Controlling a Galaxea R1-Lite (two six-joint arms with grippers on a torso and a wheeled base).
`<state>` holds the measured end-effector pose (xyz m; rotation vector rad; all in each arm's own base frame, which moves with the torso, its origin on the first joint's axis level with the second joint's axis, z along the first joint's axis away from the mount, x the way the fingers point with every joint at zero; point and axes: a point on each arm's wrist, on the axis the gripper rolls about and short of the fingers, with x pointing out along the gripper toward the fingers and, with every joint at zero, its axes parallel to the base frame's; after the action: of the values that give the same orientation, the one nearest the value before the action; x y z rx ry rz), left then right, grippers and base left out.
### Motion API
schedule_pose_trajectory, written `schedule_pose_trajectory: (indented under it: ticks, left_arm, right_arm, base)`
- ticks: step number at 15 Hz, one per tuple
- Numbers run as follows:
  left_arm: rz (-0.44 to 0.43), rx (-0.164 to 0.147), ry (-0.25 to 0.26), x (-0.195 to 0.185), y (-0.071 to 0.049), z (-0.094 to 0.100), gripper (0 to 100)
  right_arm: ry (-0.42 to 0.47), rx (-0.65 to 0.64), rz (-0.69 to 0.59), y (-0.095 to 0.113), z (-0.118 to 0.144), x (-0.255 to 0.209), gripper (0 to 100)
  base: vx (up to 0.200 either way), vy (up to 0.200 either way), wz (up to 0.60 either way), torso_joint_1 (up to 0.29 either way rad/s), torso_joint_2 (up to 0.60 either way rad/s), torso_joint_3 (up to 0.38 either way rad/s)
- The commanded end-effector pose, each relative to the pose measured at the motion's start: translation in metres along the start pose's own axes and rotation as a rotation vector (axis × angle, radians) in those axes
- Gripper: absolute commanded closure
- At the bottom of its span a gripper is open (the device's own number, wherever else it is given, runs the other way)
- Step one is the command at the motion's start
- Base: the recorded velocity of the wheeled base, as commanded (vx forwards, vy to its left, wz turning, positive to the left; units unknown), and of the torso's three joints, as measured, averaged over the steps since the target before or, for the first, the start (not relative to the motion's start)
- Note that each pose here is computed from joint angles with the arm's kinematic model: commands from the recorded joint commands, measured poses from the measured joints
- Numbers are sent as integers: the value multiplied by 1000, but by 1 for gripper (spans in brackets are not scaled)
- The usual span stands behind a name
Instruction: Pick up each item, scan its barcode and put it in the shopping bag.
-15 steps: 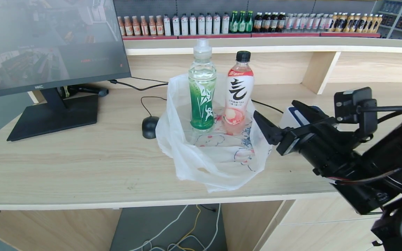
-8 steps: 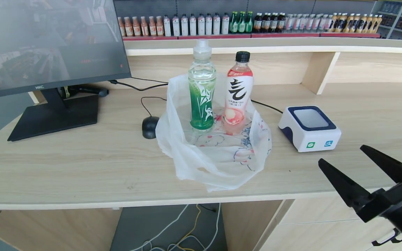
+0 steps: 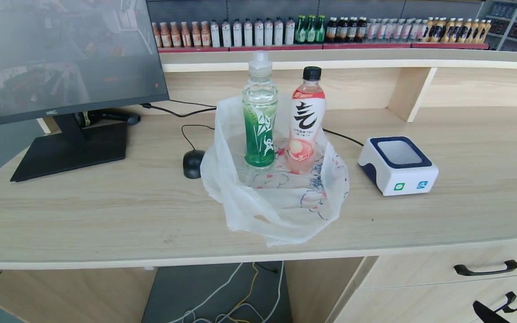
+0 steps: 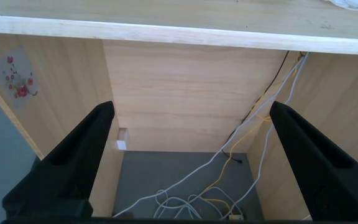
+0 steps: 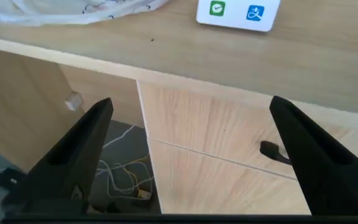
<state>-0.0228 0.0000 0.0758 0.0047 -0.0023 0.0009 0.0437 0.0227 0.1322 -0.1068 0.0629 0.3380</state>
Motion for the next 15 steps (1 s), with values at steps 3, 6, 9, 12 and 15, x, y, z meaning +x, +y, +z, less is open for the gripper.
schedule_pose_trajectory:
  ticks: [3, 6, 9, 12, 15]
  left_arm:
    - [1, 1, -1, 0, 0, 0, 0]
    - [1, 1, -1, 0, 0, 0, 0]
    - [1, 1, -1, 0, 0, 0, 0]
    - [1, 0, -1, 0, 0, 0, 0]
    - [1, 0, -1, 0, 0, 0, 0]
  right_arm:
    - [-47, -101, 180, -13, -43, -74, 0]
    - [-46, -93, 146, -11, -50, -77, 0]
    - [26, -12, -139, -3, -48, -75, 0]
    - [37, -33, -229, -6, -48, -76, 0]
    - [132, 39, -355, -5, -46, -69, 0]
  base:
    - [0, 0, 0, 0, 0, 0]
    - [0, 0, 0, 0, 0, 0]
    - [0, 0, 0, 0, 0, 0]
    - [0, 0, 0, 0, 0, 0]
    - [0, 0, 0, 0, 0, 0]
